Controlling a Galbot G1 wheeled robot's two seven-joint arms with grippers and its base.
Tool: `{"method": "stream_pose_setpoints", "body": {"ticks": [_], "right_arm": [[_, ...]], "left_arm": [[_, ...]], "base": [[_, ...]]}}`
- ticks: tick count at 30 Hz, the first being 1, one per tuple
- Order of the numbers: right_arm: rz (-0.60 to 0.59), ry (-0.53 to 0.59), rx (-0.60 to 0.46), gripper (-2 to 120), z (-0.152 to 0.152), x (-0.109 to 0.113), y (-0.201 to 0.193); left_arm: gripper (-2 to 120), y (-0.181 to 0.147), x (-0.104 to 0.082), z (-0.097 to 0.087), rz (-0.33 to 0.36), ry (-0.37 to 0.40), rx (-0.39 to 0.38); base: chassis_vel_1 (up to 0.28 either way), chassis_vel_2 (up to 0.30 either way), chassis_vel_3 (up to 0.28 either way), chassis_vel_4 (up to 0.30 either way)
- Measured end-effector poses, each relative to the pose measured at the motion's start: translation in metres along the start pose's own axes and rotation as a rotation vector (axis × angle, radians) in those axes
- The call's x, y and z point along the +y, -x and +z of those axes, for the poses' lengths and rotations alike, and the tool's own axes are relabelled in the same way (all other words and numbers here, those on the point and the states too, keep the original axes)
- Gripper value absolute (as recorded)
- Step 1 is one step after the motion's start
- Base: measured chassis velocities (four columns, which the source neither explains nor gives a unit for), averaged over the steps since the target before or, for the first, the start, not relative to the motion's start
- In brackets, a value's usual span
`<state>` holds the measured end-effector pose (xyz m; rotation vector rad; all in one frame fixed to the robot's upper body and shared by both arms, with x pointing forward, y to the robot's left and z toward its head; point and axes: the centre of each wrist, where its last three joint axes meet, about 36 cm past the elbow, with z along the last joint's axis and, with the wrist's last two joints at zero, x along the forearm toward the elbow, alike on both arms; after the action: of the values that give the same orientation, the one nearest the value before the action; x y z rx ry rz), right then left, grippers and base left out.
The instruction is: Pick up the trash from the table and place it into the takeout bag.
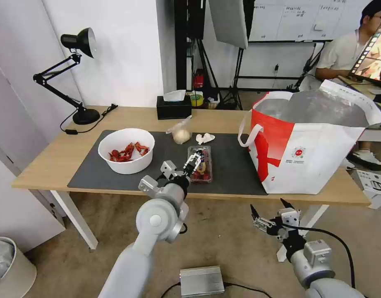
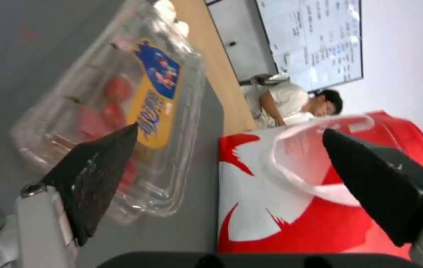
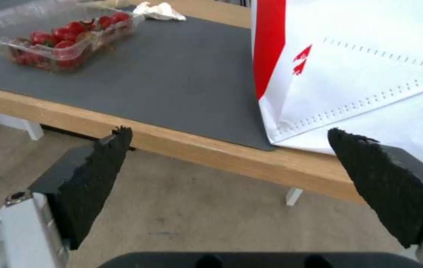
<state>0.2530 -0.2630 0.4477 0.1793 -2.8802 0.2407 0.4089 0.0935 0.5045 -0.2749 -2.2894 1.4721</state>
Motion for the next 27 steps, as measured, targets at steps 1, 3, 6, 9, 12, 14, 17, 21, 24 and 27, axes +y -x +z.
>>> {"method": "stream_pose_setpoints", "body": {"ticks": [1, 3, 6, 9, 12, 14, 17, 21, 24, 27], "right_arm": [[0.001, 0.000, 0.000, 100, 0.000, 0.000, 0.000], [0.001, 0.000, 0.000, 100, 0.000, 0.000, -0.001], [0.001, -0.001, -0.001, 100, -0.001, 0.000, -0.002], [0.001, -0.002, -0.003, 100, -0.002, -0.001, -0.002], [0.002, -0.004, -0.005, 100, -0.002, -0.001, -0.002], [0.002, -0.004, -0.005, 100, -0.003, -0.002, -0.003], [0.003, -0.005, -0.005, 100, -0.003, -0.003, -0.003], [0.005, -0.006, -0.003, 100, -0.002, -0.004, -0.004], [0.001, 0.003, -0.006, 100, -0.003, -0.004, -0.004], [-0.011, 0.043, -0.013, 100, -0.007, -0.006, -0.003]], "left_arm": [[100, 0.000, 0.000, -0.001, 0.009, 0.022, 0.005], [100, 0.001, -0.001, -0.002, 0.016, 0.040, 0.008], [100, 0.003, 0.000, -0.004, 0.052, 0.130, 0.011], [95, 0.007, 0.002, -0.005, 0.082, 0.227, 0.006], [83, 0.013, 0.012, -0.005, 0.125, 0.407, 0.013], [80, 0.014, 0.015, -0.005, 0.136, 0.459, 0.015], [70, 0.018, 0.024, -0.011, 0.157, 0.652, 0.023], [55, 0.025, 0.029, -0.023, 0.179, 0.820, 0.023], [35, 0.036, 0.028, -0.039, 0.171, 0.955, 0.059], [21, 0.039, 0.028, -0.042, 0.160, 1.012, 0.100]], "base": [[0.000, 0.000, 0.000, 0.000], [0.000, 0.000, 0.000, 0.000], [0.000, 0.000, 0.000, 0.000], [0.000, 0.000, 0.000, 0.000], [0.000, 0.000, 0.000, 0.000], [0.000, 0.000, 0.000, 0.000], [0.000, 0.000, 0.000, 0.000], [0.000, 0.000, 0.000, 0.000], [0.000, 0.000, 0.000, 0.000], [0.000, 0.000, 0.000, 0.000]]}}
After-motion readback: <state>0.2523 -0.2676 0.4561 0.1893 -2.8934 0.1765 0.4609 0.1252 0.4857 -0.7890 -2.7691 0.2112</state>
